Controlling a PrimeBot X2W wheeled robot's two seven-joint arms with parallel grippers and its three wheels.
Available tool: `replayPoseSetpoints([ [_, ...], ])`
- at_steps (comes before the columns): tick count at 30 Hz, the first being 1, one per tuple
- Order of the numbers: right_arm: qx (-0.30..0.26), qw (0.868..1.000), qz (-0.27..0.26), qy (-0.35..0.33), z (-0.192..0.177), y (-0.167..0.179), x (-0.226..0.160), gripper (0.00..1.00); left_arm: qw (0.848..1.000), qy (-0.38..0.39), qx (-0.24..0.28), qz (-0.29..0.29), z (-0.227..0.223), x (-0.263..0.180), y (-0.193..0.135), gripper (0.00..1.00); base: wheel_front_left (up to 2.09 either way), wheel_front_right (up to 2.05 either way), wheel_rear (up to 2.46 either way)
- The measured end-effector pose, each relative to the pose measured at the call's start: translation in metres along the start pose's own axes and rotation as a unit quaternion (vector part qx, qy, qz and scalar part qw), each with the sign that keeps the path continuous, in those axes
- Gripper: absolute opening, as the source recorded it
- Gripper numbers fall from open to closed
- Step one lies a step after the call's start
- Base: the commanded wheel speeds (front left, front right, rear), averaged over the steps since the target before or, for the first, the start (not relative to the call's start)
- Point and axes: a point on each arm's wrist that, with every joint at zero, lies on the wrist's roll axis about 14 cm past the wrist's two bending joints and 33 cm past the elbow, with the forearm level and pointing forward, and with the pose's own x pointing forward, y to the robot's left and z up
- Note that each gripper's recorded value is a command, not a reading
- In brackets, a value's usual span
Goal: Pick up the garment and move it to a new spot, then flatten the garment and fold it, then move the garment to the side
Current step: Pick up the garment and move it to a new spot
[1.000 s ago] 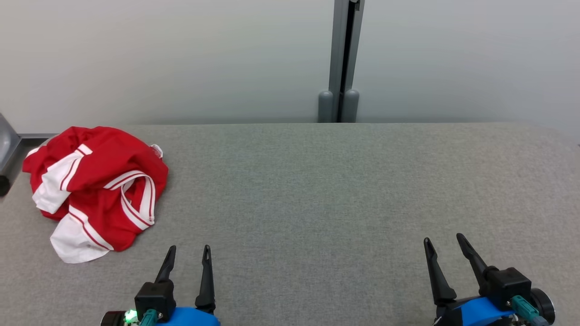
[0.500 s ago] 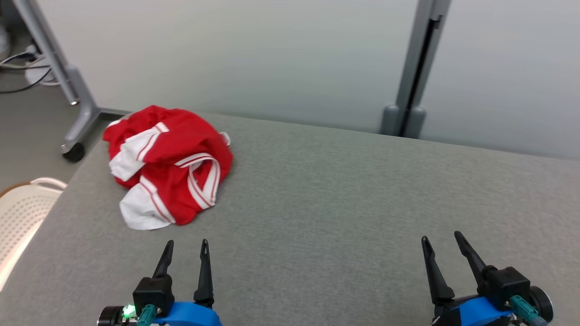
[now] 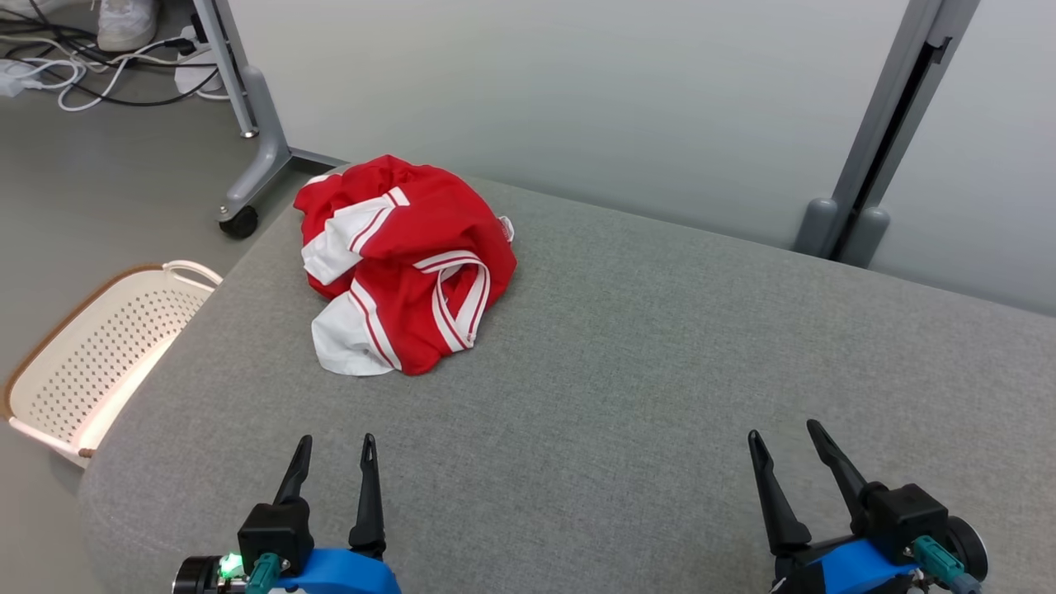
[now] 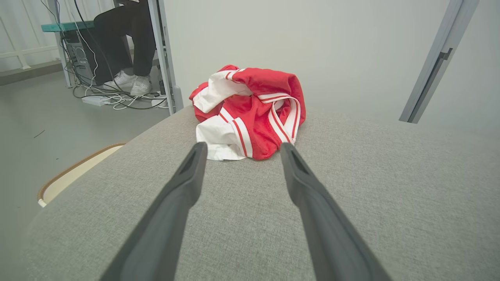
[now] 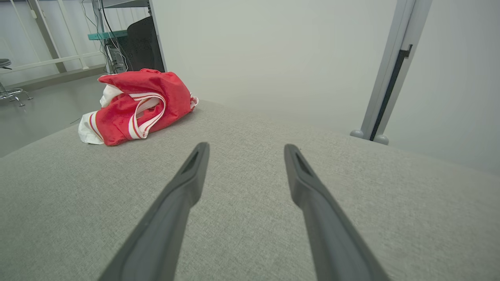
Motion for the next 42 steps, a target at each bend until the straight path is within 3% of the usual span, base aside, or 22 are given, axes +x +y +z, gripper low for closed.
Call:
replayPoseSetpoints([
  [7,0.005,1.000,0.005,0.002,-0.002,0.002,0.004,1.00,1.000,0.000,0.012,0.003,0.001,0.001,0.004,1.00,0.00,0.00,0.00],
  [13,0.008,1.000,-0.012,0.013,-0.012,-0.011,0.002,1.00,0.997,-0.058,0.040,0.007,0.043,0.024,0.016,1.00,0.00,0.00,0.00],
  [22,0.003,0.999,-0.045,0.022,-0.023,-0.040,0.008,1.00,0.973,-0.143,0.178,-0.036,0.141,0.104,0.028,1.00,0.00,0.00,0.00],
  [26,-0.002,0.998,-0.055,0.029,-0.031,-0.050,0.010,1.00,0.963,-0.131,0.228,-0.058,0.168,0.142,0.022,1.00,0.00,0.00,0.00],
  [31,-0.009,0.997,-0.071,0.035,-0.038,-0.066,0.011,1.00,0.959,-0.061,0.269,-0.066,0.156,0.181,0.026,1.00,0.00,0.00,0.00],
  [35,-0.014,0.995,-0.083,0.043,-0.045,-0.078,0.011,1.00,0.954,0.030,0.285,-0.086,0.109,0.199,0.023,1.00,0.00,0.00,0.00],
  [38,-0.017,0.995,-0.087,0.048,-0.049,-0.083,0.014,1.00,0.938,0.077,0.317,-0.118,0.074,0.204,0.014,1.00,0.00,0.00,0.00],
  [42,-0.013,0.995,-0.078,0.060,-0.059,-0.080,0.018,1.00,0.925,0.143,0.313,-0.163,0.020,0.201,-0.003,1.00,0.00,0.00,0.00],
])
